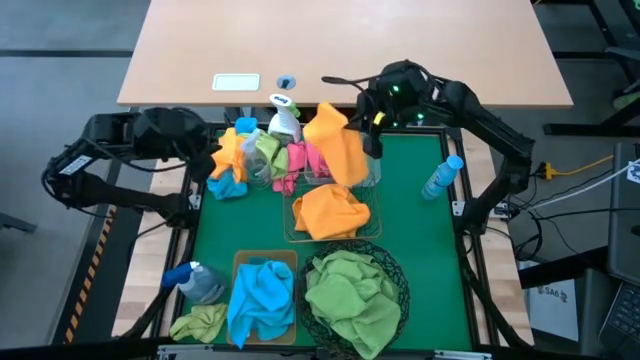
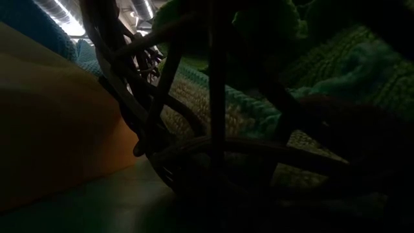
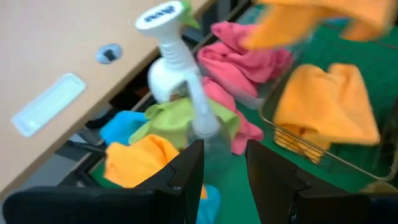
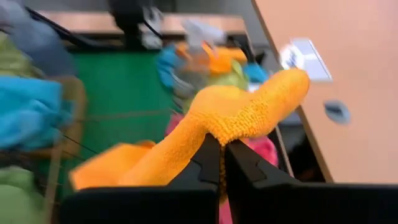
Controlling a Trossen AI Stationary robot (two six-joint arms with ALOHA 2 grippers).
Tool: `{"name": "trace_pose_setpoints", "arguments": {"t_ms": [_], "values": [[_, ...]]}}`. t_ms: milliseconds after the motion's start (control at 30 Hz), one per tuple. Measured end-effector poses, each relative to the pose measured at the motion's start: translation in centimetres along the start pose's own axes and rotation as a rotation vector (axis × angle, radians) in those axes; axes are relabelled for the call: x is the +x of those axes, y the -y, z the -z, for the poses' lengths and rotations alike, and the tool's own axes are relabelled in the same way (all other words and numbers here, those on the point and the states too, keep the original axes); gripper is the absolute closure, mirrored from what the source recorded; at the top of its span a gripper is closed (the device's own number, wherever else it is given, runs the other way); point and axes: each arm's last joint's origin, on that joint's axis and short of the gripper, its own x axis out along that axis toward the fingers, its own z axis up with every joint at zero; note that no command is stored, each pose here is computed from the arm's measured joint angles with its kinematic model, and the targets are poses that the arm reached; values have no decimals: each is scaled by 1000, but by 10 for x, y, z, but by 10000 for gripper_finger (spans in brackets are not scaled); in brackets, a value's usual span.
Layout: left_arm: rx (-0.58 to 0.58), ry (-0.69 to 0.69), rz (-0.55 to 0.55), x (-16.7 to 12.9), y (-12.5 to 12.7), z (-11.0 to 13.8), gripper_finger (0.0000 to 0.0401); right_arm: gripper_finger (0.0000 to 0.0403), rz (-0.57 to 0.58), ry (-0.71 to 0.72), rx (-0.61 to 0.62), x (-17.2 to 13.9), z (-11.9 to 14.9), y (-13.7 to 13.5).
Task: Sort microfiber towel by color & place in baskets
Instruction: Put the orange microfiber towel into the gold wire basket
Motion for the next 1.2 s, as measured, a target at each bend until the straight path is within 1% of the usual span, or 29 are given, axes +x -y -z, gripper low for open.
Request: {"name": "trace_pose_setpoints", "arguments": {"t_ms": [100, 233, 433, 567, 700, 800, 933, 1000, 1200], "values": [[-21, 30, -59, -4, -6, 2, 287, 397, -49, 43, -38, -1, -10, -22], [-44, 55, -120, -9, -12, 4, 287, 399, -121, 32, -82, 4, -13, -48], [-60, 44, -145, -10, -16, 7, 287, 396, -219, -22, -141, 16, -12, -83], [-61, 43, -145, -10, -16, 6, 287, 394, -269, -17, -184, 13, -13, -104], [-59, 42, -145, -10, -16, 6, 287, 393, -308, 3, -269, 7, -14, -120], [-59, 41, -145, -9, -16, 6, 287, 393, -304, 13, -321, 5, -14, -124], [-59, 42, -145, -9, -16, 6, 287, 392, -228, -11, -343, 14, -14, -119], [-60, 42, -144, -9, -16, 6, 287, 392, -186, -37, -338, 23, -13, -113], [-57, 36, -146, -8, -15, 5, 287, 392, -147, -132, -292, 61, -6, -90]]}}
